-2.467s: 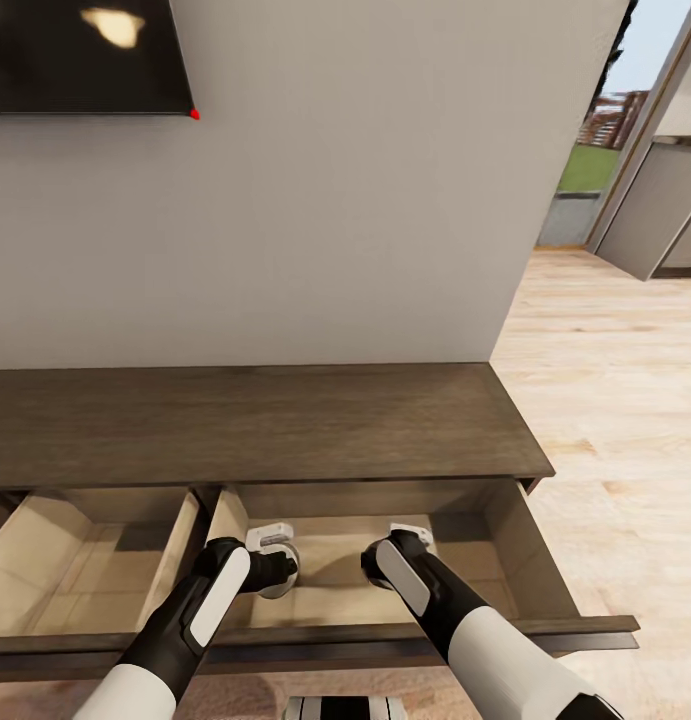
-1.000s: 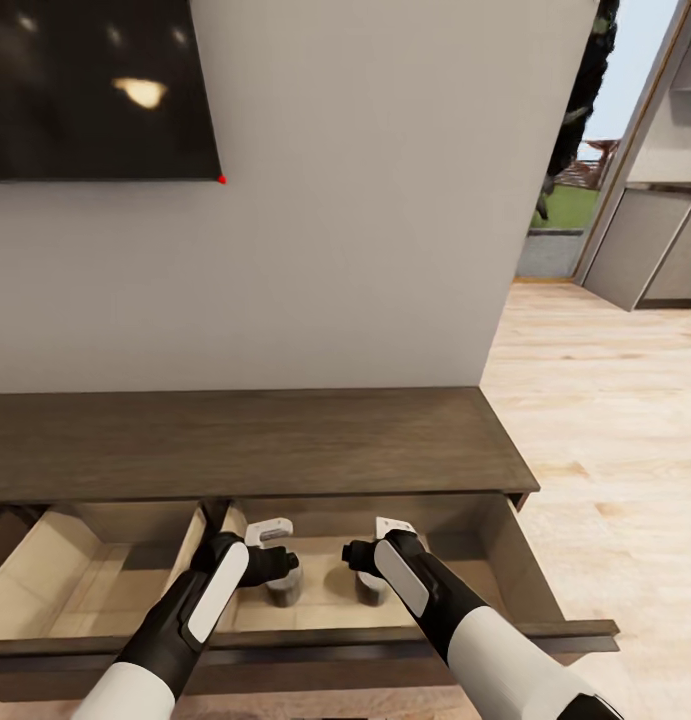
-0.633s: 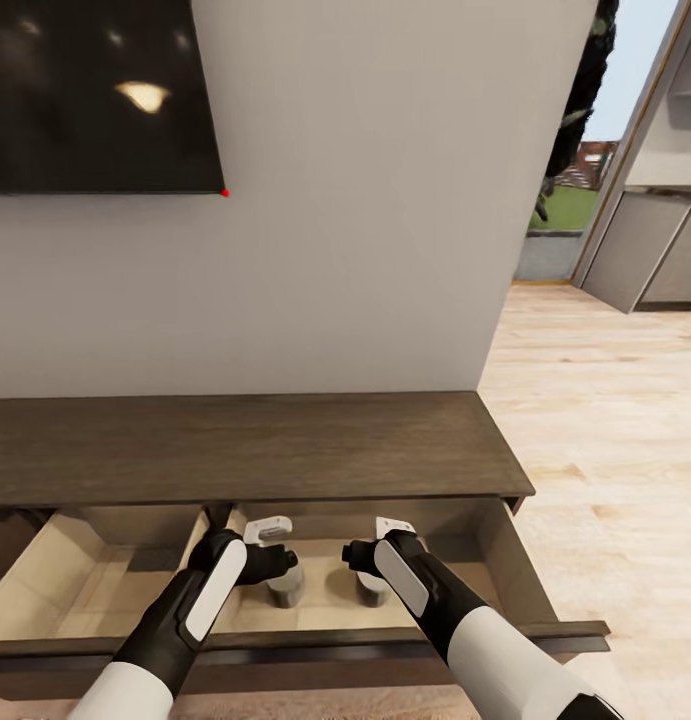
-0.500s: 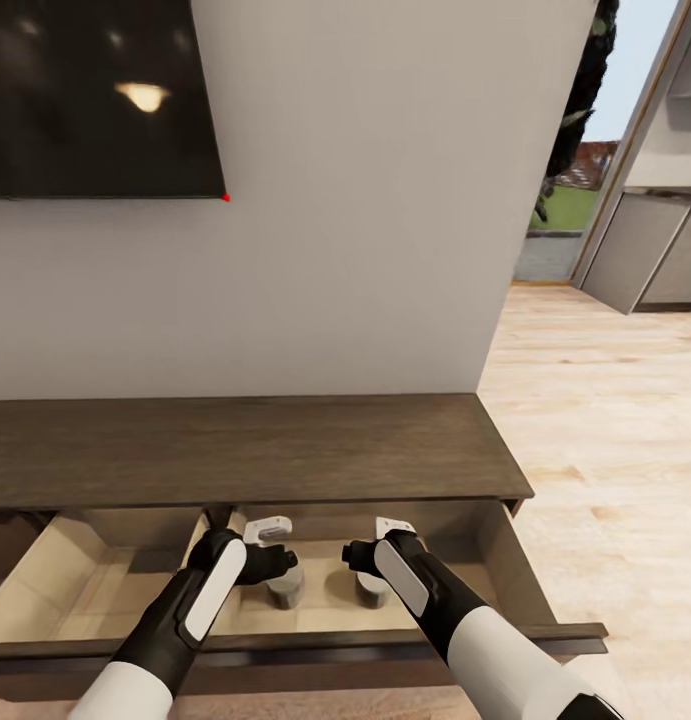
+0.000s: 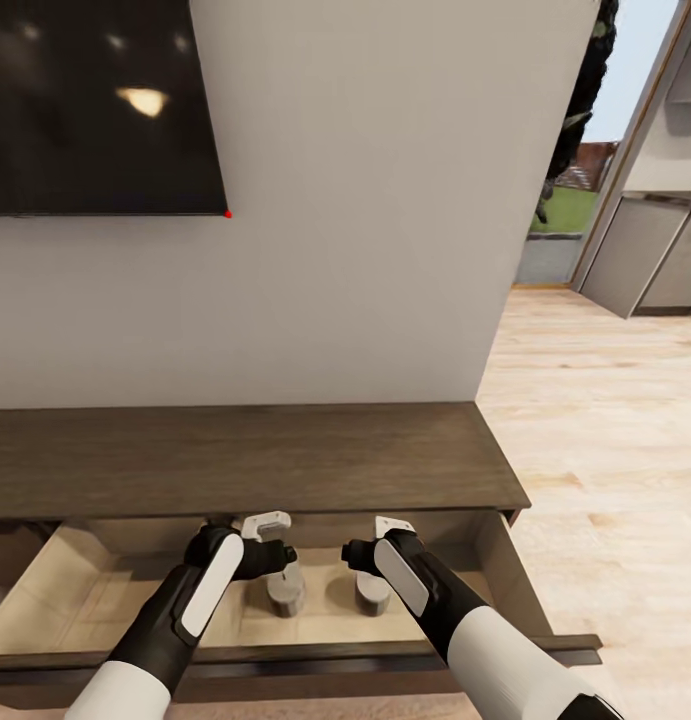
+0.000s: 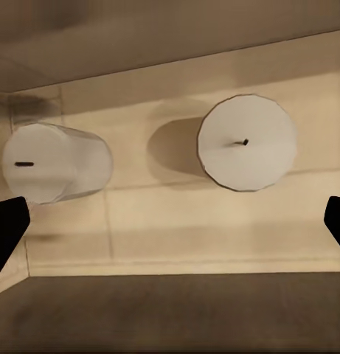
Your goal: Place each of the two pumpkins and all three candles from the living room inside a cabinet in the living room (use any cabinet), then make sure every cabinet is closed, and position the cauldron so it is next to a table in the living room.
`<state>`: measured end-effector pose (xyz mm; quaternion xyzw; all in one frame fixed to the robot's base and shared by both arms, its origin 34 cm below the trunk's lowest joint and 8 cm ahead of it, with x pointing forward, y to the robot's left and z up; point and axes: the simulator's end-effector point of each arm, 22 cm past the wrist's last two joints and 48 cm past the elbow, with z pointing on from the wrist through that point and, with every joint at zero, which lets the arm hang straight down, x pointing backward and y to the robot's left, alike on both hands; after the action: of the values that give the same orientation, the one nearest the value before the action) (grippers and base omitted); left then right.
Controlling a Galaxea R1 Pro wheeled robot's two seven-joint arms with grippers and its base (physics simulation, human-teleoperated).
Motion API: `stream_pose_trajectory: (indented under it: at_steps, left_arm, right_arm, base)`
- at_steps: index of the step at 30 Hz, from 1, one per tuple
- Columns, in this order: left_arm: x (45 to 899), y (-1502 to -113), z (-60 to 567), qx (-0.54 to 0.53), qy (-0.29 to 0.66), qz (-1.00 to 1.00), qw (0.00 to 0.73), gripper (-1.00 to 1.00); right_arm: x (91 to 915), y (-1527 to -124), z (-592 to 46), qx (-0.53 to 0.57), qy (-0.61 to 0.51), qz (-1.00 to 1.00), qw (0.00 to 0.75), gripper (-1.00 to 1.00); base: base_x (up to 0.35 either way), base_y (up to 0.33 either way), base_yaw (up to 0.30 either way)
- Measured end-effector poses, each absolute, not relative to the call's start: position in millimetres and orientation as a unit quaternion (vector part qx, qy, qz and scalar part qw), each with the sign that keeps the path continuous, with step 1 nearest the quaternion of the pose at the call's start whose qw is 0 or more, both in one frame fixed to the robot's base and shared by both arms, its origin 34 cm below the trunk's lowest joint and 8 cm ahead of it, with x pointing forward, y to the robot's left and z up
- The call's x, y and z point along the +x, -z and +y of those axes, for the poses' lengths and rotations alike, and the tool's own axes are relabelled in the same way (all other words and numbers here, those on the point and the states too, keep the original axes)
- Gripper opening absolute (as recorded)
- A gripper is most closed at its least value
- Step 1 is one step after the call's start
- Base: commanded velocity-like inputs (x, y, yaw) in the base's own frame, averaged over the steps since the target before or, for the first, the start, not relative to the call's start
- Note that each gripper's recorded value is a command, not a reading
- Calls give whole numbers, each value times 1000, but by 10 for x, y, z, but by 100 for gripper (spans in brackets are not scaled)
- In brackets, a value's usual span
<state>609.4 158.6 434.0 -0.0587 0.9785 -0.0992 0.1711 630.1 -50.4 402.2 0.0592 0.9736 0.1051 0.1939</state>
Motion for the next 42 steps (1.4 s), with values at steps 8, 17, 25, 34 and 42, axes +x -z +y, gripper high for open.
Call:
stream_pose_trajectory:
  at_steps: [8,17,25,34,42]
  left_arm:
    - [6136,-4535,1593,-57,100,979,170,100]
    - [6206,-4759,1660,-70,102,977,172,100]
    - [6249,-4946,1669,-71,103,977,174,100]
    - [6293,-5165,1671,-71,103,976,177,100]
    - [6333,-5362,1683,-71,102,976,180,100]
  right_arm:
    - [6392,-4252,-478,61,-110,971,203,100]
    - [6437,-4450,-475,61,-111,971,203,100]
    - [6476,-4630,-474,61,-111,971,204,100]
    - [6525,-4855,-469,60,-112,970,208,100]
    - [6566,-5055,-468,60,-113,969,211,100]
  base:
    - [-185,0,0]
    - [-31,0,-1]
    - [-1,0,-175]
    - [0,0,-267]
    - [-13,4,-266]
